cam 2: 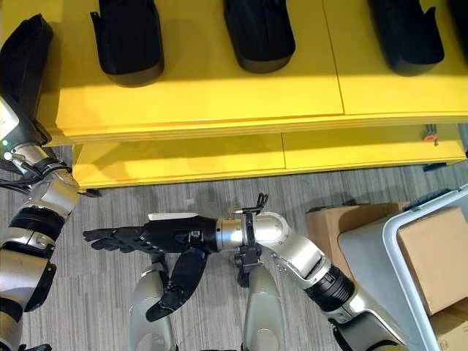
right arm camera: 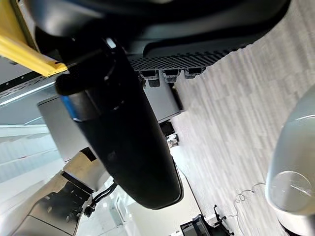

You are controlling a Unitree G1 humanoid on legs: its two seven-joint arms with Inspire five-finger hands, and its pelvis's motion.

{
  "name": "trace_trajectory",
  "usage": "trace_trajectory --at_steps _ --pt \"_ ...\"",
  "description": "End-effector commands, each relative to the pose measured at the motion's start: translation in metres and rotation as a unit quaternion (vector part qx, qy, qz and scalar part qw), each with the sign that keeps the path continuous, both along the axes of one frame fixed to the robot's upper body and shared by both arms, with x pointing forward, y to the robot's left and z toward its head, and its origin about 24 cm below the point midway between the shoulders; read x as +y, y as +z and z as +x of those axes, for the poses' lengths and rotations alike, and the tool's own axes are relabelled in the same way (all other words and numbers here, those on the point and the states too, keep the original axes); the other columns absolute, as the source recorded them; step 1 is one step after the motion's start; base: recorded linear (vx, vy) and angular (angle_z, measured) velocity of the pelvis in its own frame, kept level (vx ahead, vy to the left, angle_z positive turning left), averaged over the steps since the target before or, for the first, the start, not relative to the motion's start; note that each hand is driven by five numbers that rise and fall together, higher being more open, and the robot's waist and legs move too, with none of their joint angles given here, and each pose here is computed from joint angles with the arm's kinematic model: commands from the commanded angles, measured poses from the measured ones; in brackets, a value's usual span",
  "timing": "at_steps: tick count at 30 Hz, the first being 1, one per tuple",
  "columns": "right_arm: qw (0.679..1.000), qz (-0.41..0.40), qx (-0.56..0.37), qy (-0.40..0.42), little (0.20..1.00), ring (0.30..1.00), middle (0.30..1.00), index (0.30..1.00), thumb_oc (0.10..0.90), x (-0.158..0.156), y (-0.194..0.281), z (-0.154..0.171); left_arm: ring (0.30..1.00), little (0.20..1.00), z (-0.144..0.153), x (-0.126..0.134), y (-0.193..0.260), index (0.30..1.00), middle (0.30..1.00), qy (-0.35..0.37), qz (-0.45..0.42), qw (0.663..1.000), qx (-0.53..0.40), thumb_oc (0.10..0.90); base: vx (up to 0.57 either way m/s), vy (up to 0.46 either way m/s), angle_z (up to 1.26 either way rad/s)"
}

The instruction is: Move parts from the plastic box to the shelf.

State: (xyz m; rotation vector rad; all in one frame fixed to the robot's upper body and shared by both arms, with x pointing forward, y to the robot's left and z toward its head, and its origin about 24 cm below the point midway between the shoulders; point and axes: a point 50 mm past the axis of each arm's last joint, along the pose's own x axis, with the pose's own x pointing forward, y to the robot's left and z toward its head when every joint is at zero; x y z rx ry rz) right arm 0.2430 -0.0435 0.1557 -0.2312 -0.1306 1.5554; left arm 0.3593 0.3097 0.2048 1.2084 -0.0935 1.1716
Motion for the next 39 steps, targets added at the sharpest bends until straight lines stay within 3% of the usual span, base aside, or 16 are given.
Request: trace_trajectory --at_steps 1,6,13,21,24,28,39 --pt "0.985 0.143 -0.049 0.08 1.0 1.0 1.0 1.0 0.9 0.018 0.044 -0.024 0.3 0.3 -0.004 0.011 0.035 0.3 0.3 0.017 0.064 0.998 -0.012 0.4 0.1 -0.005 0.06" --pt "0.986 0.144 -0.049 0.067 1.0 1.0 1.0 1.0 0.9 0.013 0.04 -0.024 0.3 0.3 0.0 0.005 0.03 0.3 0.3 0.011 0.062 0.998 0.005 0.4 0.13 -0.023 0.23" --pt "0.993 0.101 0.003 0.06 1.0 1.0 1.0 1.0 0.9 0.009 0.015 -0.023 0.3 0.3 -0.007 0.014 -0.017 0.3 0.3 -0.002 -0.005 0.999 0.052 0.4 0.22 -0.017 0.27" --pt "0.997 0.064 0.021 0.034 1.0 1.0 1.0 1.0 0.9 0.004 0.008 -0.012 0.3 0.3 -0.006 0.016 -0.017 0.3 0.3 0.008 -0.023 0.999 0.048 0.4 0.1 0.389 0.23" --pt "0.994 0.099 0.037 0.033 1.0 1.0 1.0 1.0 0.9 0.003 0.013 -0.018 0.3 0.3 0.003 0.005 0.008 0.3 0.3 0.001 0.004 1.0 0.028 0.4 -0.11 0.13 -0.03" --pt "0.991 0.132 -0.019 0.034 1.0 1.0 1.0 1.0 0.9 0.006 0.029 -0.026 0.3 0.3 0.014 -0.025 0.047 0.3 0.3 -0.014 0.061 0.998 -0.025 0.4 -0.14 0.002 0.09" --pt "0.988 0.144 -0.051 0.018 1.0 1.0 1.0 1.0 0.9 0.005 0.047 -0.021 0.3 0.3 0.018 -0.041 0.077 0.3 0.3 -0.03 0.071 0.994 -0.073 0.4 0.02 0.002 0.03"
